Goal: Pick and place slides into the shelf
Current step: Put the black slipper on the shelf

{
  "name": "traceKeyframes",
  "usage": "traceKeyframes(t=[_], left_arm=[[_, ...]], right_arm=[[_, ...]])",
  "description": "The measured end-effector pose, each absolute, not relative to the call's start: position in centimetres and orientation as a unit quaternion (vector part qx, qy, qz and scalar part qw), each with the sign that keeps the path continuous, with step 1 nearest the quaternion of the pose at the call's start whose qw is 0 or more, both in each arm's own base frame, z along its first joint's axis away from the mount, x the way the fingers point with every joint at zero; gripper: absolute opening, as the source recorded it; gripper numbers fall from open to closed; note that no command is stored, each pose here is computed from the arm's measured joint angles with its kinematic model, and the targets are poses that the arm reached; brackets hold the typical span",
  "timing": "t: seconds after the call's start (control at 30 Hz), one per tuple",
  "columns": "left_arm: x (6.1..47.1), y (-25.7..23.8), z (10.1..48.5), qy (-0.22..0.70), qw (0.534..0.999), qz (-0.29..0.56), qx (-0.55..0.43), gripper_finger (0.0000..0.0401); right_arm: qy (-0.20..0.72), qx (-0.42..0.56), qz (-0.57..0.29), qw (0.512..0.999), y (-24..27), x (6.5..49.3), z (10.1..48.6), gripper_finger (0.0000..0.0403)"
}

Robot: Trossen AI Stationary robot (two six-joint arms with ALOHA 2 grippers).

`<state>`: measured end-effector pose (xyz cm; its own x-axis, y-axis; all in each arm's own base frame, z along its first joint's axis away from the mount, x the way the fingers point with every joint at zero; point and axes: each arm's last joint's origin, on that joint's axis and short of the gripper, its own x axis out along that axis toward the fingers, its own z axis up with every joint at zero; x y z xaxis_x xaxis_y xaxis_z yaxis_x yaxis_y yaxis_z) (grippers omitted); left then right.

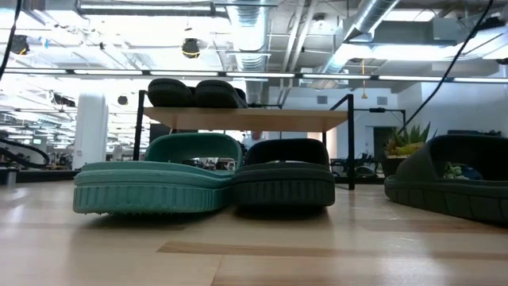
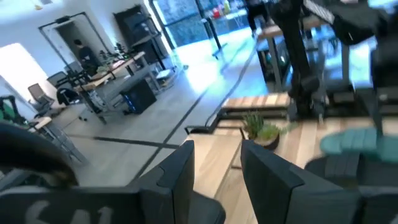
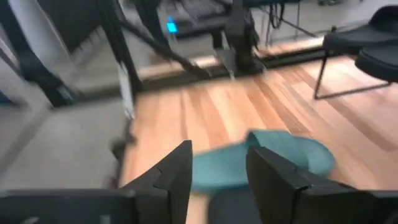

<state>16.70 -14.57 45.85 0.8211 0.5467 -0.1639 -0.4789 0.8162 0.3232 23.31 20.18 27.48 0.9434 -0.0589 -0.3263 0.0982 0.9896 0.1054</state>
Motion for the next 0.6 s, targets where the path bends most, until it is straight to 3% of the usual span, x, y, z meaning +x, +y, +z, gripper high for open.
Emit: traceKeyframes(t=[0.17, 0.33, 0.6], left_arm=[[16.5, -15.0, 45.8, 0.097, 0.949, 0.284, 0.099, 0.0122], [16.3, -14.9, 45.8, 0.085, 0.946, 0.296, 0.097, 0.0122], [15.2, -14.0, 45.0, 0.102, 0.936, 0.301, 0.148, 0.0122]], right_arm=[[0.218, -0.016, -0.066, 0.973, 19.7, 24.7, 26.7, 0.0192], [0.249, -0.034, -0.095, 0.963, 17.5, 25.2, 26.7, 0.0241], [0.254, -0.005, -0.136, 0.958, 15.2, 27.4, 26.2, 0.0245]])
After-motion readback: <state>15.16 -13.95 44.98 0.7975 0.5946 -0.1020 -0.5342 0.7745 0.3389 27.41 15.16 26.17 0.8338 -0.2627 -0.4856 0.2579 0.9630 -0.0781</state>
